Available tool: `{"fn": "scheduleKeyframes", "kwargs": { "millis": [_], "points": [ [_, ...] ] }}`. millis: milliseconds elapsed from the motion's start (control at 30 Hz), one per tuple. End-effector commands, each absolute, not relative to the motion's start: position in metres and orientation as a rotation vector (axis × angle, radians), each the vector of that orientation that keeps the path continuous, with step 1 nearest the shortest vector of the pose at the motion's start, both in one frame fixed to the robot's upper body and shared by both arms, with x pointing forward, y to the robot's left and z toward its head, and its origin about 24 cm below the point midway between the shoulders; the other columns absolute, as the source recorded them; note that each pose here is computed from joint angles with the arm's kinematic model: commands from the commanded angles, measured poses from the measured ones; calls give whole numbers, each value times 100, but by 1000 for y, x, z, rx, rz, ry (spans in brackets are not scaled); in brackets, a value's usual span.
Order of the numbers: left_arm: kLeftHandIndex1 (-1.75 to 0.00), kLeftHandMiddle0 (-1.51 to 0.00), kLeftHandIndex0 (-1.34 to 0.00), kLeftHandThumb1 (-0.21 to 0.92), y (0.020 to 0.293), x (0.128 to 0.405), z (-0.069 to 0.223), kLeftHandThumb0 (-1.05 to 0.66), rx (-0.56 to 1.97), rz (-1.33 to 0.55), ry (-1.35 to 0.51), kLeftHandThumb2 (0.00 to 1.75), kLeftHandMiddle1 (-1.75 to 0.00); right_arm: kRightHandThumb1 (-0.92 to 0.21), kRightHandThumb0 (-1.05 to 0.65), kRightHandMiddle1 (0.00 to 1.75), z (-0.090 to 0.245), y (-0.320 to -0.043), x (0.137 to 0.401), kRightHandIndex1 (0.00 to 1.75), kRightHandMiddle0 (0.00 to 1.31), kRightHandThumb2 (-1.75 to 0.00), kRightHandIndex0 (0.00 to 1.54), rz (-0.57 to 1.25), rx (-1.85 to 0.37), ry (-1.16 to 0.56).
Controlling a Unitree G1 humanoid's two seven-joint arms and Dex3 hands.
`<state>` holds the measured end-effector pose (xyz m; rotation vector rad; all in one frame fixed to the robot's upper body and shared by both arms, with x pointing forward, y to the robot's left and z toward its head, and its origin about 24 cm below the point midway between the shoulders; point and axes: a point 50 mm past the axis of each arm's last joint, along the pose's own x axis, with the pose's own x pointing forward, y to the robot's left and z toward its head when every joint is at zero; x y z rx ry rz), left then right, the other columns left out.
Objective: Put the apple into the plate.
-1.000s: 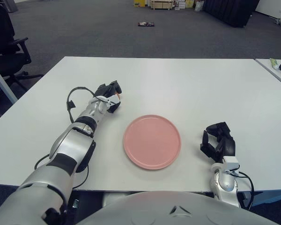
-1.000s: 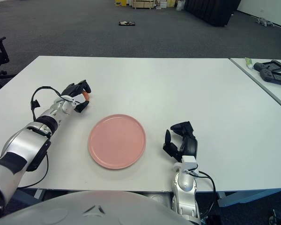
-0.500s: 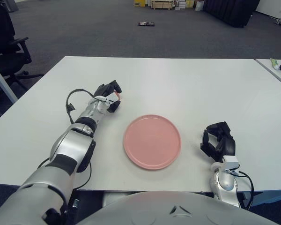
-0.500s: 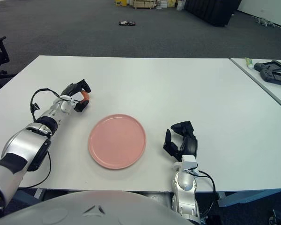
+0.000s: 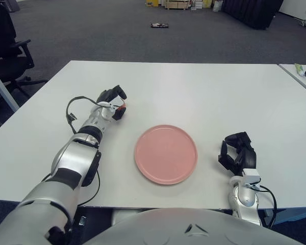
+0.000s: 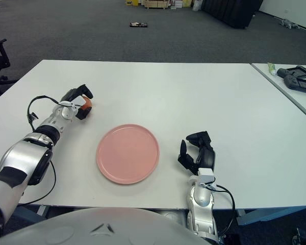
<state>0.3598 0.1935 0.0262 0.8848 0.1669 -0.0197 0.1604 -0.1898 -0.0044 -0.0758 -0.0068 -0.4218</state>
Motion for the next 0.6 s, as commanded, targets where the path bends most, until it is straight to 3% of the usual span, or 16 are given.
{"fn": "scheduleKeyframes", "kwargs": {
  "millis": [0, 400, 567],
  "points": [
    [-175, -79, -55, 11, 189, 369, 55, 0, 874, 15, -26, 152, -164, -64, -39, 175, -6, -190, 162, 154, 37, -91, 63, -415, -74, -2],
    [-175, -82, -59, 7, 171, 361, 78, 0, 800, -11, -275, 157, -164, -63, -39, 175, -6, -190, 162, 157, 37, -92, 63, -421, -90, 7],
    [-175, -77, -54, 12, 162, 354, 87, 0, 766, -38, -349, 152, -168, -63, -40, 175, -6, -189, 162, 158, 38, -93, 63, -418, -99, 10]
  ]
}}
